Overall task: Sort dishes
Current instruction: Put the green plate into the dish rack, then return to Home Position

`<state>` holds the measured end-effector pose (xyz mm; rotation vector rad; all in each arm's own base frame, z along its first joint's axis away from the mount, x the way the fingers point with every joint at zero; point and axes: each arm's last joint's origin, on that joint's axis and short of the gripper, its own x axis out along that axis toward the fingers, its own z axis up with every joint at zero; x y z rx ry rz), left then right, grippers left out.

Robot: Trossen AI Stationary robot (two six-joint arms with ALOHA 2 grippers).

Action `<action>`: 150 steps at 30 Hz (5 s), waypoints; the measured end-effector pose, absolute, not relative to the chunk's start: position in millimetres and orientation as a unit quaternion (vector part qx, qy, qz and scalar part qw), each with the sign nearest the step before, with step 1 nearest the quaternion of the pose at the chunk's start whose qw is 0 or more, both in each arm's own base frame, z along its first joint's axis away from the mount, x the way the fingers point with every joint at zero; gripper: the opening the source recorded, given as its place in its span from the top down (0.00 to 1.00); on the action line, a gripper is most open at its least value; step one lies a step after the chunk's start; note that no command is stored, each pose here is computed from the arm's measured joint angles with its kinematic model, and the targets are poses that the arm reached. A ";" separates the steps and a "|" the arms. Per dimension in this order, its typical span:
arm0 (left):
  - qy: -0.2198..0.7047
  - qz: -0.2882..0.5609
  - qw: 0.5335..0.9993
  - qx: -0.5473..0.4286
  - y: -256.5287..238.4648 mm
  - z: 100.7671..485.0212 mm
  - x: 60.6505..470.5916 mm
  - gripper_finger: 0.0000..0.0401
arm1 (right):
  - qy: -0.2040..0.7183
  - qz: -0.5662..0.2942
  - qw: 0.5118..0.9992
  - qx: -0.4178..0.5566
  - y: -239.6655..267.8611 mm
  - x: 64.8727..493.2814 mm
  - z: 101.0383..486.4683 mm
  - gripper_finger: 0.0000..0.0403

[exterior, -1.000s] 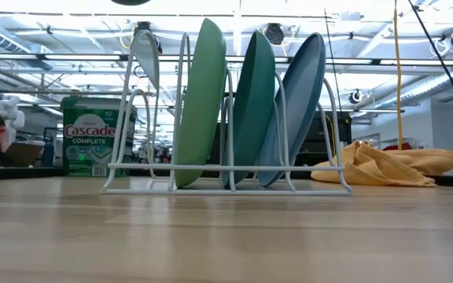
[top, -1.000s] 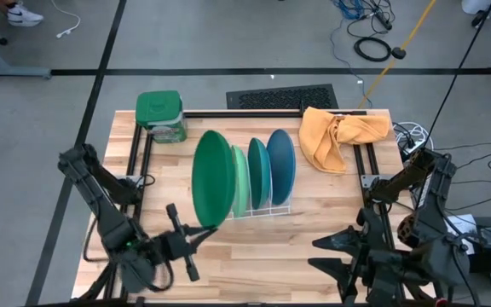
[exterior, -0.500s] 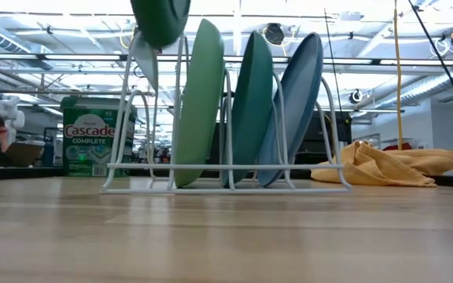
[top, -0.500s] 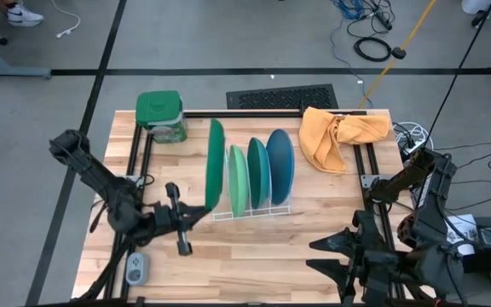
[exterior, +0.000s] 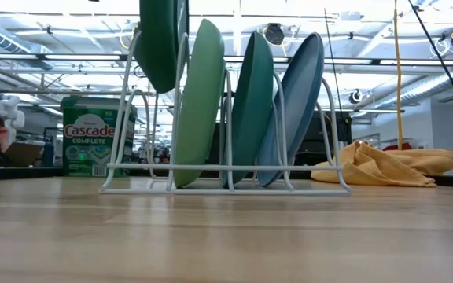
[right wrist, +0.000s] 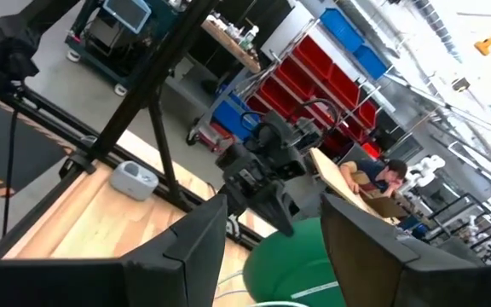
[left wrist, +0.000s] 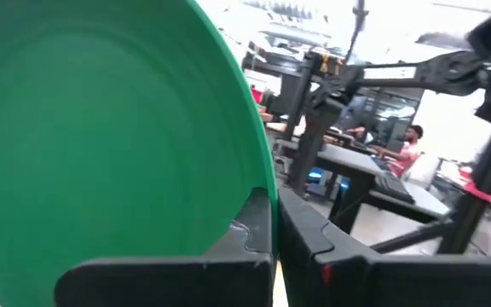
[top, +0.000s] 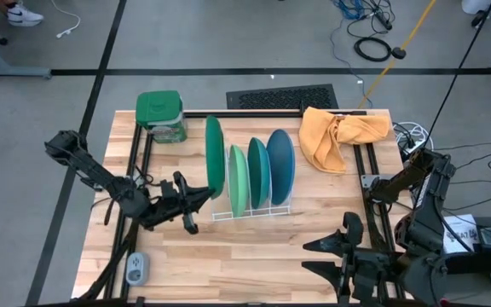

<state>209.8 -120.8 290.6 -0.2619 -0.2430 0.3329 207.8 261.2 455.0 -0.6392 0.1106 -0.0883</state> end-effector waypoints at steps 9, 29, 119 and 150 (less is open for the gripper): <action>-0.115 0.196 0.962 -0.151 -108.2 277.0 213.1 0.99 | 0.067 -0.036 0.941 -0.331 267.6 217.4 443.4 0.55; -0.094 0.200 0.959 -0.179 -105.4 265.5 215.1 0.62 | 0.067 -0.041 0.944 -0.322 265.8 219.1 444.0 0.55; 0.039 0.238 0.970 -0.024 -53.7 264.3 221.2 0.38 | 0.065 -0.015 0.945 -0.319 266.8 219.2 443.3 0.55; -0.027 0.238 0.964 -0.120 -59.6 274.7 219.6 0.38 | 0.077 -0.015 0.947 -0.312 259.8 227.4 440.5 0.55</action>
